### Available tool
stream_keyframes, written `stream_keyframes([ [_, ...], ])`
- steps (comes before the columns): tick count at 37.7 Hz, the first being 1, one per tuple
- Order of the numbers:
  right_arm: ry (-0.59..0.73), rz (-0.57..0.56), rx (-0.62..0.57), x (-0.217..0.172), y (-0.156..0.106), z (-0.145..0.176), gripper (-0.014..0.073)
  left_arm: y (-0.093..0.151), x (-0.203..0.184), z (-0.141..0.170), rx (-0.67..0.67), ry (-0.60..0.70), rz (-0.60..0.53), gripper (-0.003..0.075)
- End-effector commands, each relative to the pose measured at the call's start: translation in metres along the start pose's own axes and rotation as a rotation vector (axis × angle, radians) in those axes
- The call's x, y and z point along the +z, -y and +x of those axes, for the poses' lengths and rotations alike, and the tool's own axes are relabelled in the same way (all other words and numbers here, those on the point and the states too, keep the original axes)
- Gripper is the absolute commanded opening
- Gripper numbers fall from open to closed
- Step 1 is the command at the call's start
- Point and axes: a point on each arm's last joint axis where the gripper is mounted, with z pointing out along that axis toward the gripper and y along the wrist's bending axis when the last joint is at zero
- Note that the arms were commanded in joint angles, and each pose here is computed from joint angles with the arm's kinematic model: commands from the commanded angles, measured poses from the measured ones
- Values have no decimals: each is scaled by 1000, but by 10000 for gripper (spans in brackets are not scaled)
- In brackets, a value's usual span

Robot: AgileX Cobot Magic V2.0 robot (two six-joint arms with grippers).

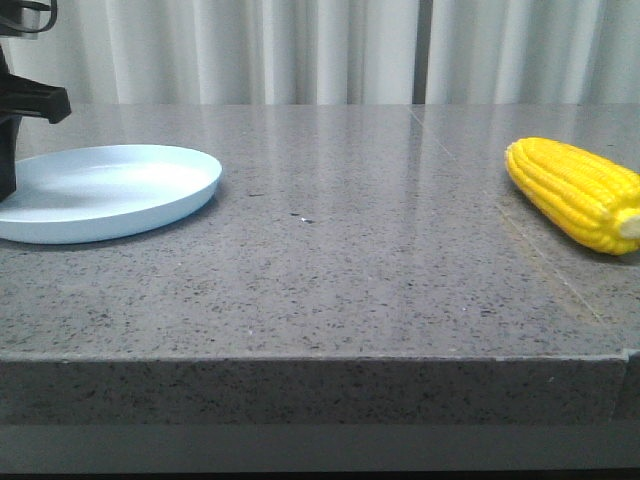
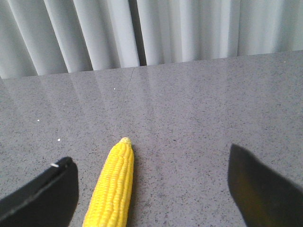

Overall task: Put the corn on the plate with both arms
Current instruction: 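Lower the left gripper to the rim of the pale blue plate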

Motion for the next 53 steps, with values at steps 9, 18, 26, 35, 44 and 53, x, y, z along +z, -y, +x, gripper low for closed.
stream_keyframes([
  [9, 109, -1, -11, -1, -2, -18, 662, 3, -28, -9, -35, 143, 50, -20],
  [18, 109, -1, -11, -1, -2, -18, 662, 16, -66, -20, -73, 265, 224, -20],
  [26, 109, -1, -11, -1, -2, -18, 662, 36, -91, -29, -86, 313, 426, -20],
  [35, 109, -1, -11, -1, -2, -18, 662, 75, -67, -30, -13, 223, 467, -20],
  [44, 109, -1, -11, -1, -2, -18, 662, 103, -53, -28, 46, 177, 483, -20],
  [53, 109, -1, -11, -1, -2, -18, 662, 103, -45, -30, 42, 167, 475, -1],
])
